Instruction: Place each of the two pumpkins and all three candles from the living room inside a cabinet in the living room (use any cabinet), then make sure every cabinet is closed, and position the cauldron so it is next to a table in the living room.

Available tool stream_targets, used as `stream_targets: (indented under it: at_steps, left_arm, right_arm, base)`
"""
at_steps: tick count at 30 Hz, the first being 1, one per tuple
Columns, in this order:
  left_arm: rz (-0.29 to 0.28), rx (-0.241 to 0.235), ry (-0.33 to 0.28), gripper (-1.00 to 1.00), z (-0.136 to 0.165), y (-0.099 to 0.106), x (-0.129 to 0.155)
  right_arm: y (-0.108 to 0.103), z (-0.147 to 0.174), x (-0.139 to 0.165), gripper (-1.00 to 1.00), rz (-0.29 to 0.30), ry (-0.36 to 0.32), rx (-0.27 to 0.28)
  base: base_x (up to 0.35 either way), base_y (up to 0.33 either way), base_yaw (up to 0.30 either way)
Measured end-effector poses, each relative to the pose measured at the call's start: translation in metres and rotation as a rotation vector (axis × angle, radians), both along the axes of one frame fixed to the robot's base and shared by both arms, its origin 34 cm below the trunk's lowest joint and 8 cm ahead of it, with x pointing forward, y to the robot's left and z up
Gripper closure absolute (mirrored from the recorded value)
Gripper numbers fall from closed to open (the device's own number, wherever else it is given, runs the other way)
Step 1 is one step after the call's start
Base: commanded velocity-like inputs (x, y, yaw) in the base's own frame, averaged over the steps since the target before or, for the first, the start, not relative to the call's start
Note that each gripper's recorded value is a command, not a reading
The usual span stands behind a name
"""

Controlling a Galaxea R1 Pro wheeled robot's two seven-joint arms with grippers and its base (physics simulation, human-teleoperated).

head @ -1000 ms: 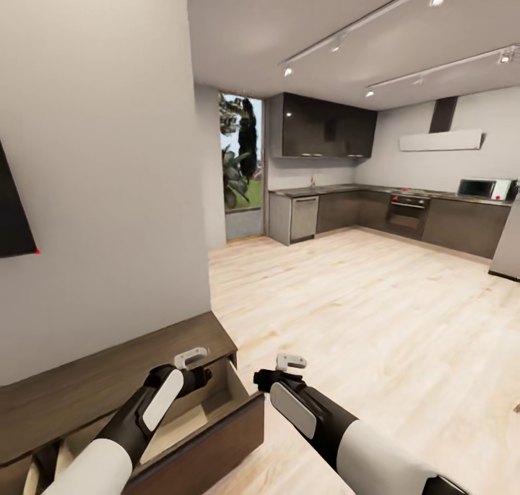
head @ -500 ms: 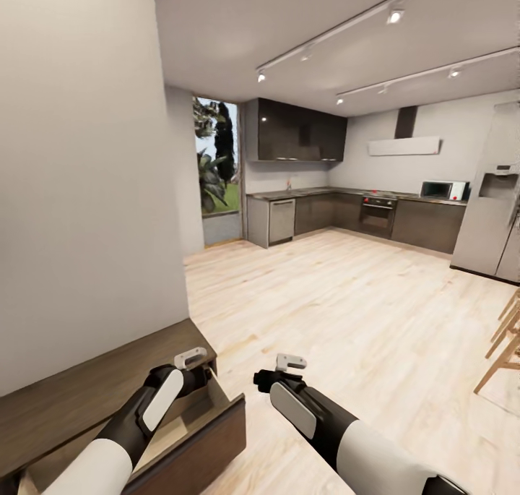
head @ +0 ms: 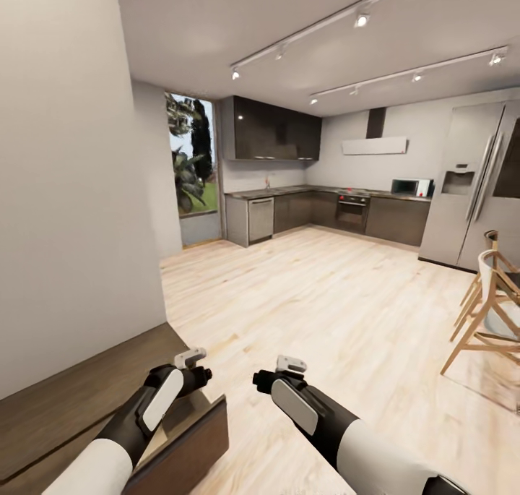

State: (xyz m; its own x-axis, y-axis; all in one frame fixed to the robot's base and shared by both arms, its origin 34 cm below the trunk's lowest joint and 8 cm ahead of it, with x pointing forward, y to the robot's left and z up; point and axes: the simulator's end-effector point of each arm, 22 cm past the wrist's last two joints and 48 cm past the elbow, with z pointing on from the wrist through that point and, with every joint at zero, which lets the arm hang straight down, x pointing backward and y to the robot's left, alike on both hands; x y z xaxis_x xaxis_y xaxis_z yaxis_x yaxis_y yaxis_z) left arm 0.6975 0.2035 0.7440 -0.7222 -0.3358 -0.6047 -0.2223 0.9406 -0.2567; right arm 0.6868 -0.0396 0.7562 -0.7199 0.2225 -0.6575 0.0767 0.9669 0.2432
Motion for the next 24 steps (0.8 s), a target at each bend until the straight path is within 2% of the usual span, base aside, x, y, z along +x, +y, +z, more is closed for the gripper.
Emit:
stream_targets:
  at_steps: [4, 12, 19, 22, 24]
  left_arm:
    - [0.001, -0.001, 0.002, -1.00, -0.001, 0.000, 0.000]
    - [-0.001, -0.003, -0.006, -1.00, 0.001, -0.001, 0.002]
    - [-0.002, -0.003, -0.010, -1.00, 0.002, -0.001, 0.004]
    - [-0.005, -0.002, -0.008, -1.00, 0.001, -0.002, 0.004]
    - [-0.008, 0.000, -0.006, -1.00, 0.000, -0.003, 0.003]
  right_arm:
    - [-0.001, -0.002, 0.000, -1.00, -0.001, 0.005, 0.000]
    - [-0.003, -0.007, -0.001, -1.00, -0.009, 0.020, 0.004]
    - [-0.004, -0.023, -0.013, -1.00, -0.057, 0.107, 0.099]
    - [-0.017, -0.031, -0.014, -1.00, -0.090, 0.126, 0.113]
    - [-0.041, -0.038, -0.010, -1.00, -0.126, 0.118, 0.104]
  base:
    - [-0.132, 0.000, -0.262]
    - [-0.296, 0.000, -0.264]
    - [-0.126, 0.000, -0.231]
    - [-0.196, 0.000, -0.230]
    - [-0.108, 0.000, -0.241]
